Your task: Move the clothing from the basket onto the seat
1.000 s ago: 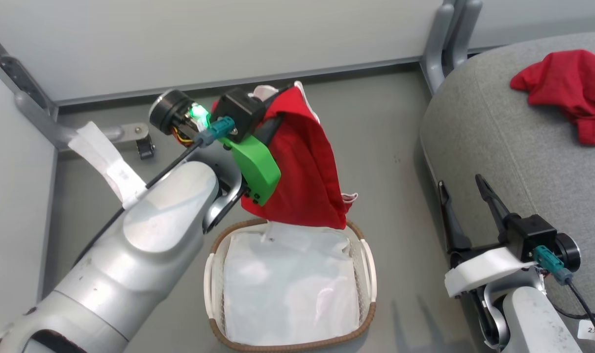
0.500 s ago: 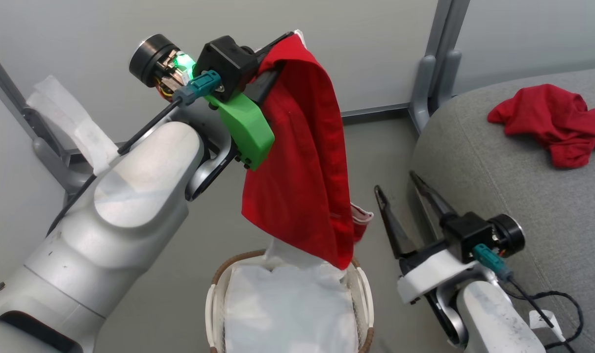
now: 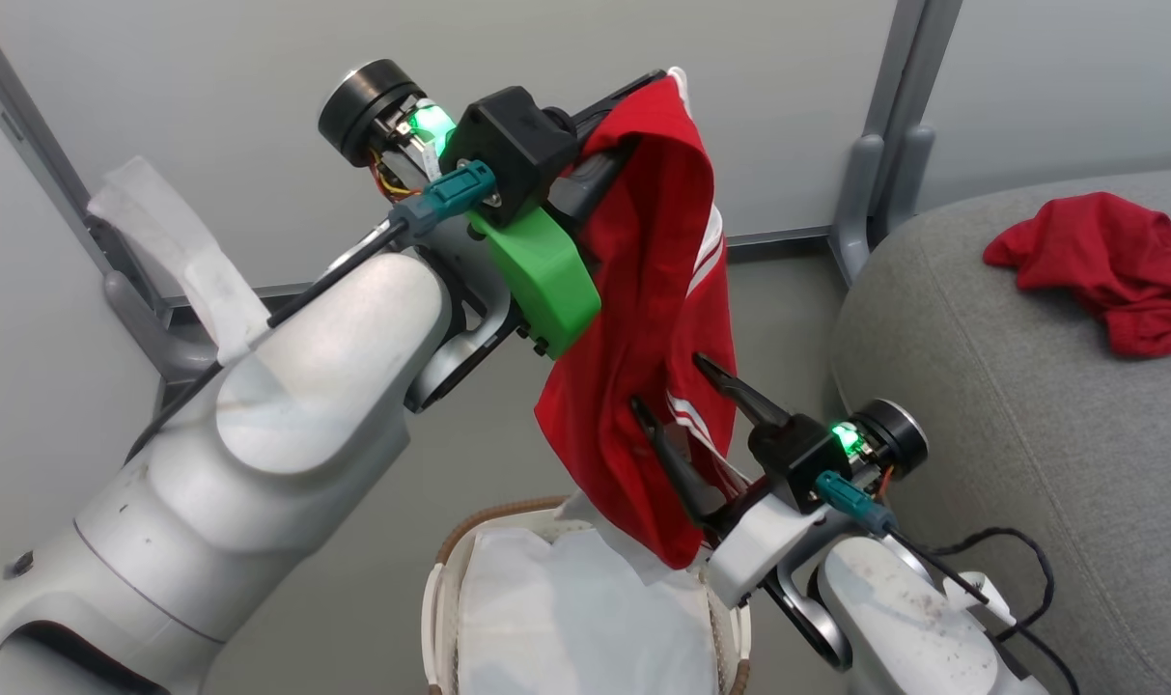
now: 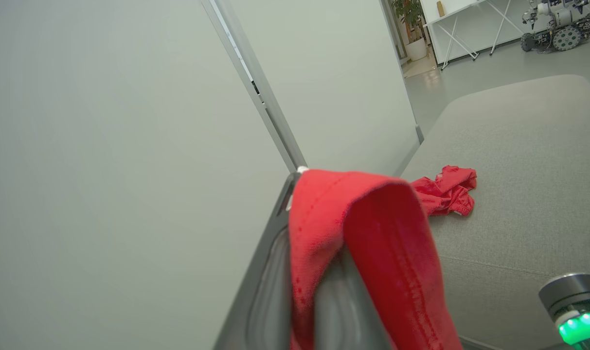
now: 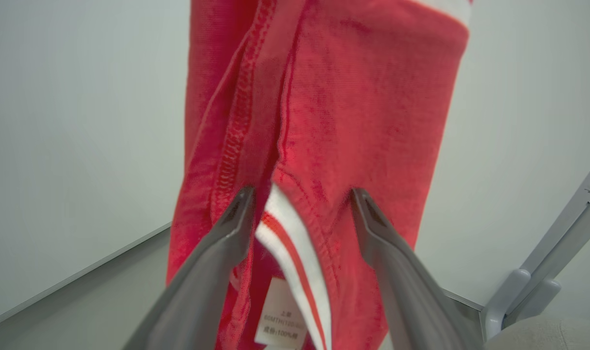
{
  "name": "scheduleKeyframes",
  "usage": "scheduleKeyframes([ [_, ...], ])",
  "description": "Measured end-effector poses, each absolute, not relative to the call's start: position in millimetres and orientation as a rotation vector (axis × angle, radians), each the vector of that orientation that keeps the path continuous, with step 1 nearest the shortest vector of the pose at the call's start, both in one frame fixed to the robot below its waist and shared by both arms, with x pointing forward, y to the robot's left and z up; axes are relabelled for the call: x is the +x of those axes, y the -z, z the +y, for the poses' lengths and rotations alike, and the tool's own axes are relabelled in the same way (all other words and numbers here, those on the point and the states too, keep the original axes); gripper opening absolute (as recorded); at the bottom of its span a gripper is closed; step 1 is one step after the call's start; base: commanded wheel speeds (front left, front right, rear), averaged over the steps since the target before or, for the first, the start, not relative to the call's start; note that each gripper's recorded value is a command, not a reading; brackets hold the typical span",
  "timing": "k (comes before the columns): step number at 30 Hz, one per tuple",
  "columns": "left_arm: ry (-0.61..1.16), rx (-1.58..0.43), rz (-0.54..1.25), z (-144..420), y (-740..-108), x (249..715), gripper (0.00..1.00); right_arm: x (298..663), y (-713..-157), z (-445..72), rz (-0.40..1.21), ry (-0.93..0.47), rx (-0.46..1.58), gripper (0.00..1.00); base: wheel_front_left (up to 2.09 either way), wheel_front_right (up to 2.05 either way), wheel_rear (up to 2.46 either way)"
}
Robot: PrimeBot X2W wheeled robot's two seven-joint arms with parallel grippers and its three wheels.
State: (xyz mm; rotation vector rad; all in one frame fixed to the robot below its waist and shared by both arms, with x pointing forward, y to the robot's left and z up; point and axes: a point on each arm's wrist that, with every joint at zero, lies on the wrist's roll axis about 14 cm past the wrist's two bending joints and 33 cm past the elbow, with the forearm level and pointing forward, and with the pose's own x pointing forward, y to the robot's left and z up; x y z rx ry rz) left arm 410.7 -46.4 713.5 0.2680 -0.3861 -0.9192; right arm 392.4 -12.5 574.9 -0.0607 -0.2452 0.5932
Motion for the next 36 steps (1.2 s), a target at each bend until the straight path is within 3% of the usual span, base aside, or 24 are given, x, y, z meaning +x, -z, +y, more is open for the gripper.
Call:
scheduleKeyframes([
  [8,0.953,0.260,-0.407,-54,-720,397,0.00,410,-589,-1,-0.255,-0.626,-0.062,1.00,0.00,0.00,0.00],
  [10,0.953,0.260,-0.406,-54,-720,397,0.00,415,-590,-1,-0.252,-0.625,-0.057,0.39,0.00,0.00,0.00],
  [13,0.953,0.256,-0.402,-52,-718,397,0.00,423,-593,-3,-0.249,-0.616,-0.049,0.00,0.00,0.00,0.00],
  [26,0.837,0.150,-0.235,-12,-661,428,0.00,446,-600,-25,-0.259,-0.541,-0.050,0.00,0.00,0.00,0.00],
  [27,0.824,0.132,-0.219,-8,-655,430,0.12,448,-600,-28,-0.260,-0.530,-0.051,0.00,0.00,0.00,0.00],
  [29,0.802,0.103,-0.195,-3,-645,433,0.46,451,-601,-35,-0.263,-0.509,-0.054,0.00,0.00,0.00,0.00],
  [31,0.788,0.084,-0.170,2,-633,435,1.00,455,-604,-41,-0.271,-0.489,-0.059,0.00,0.00,0.00,0.00],
  [36,0.756,0.045,-0.111,11,-600,434,1.00,462,-608,-57,-0.281,-0.439,-0.069,0.00,0.00,0.00,0.00],
])
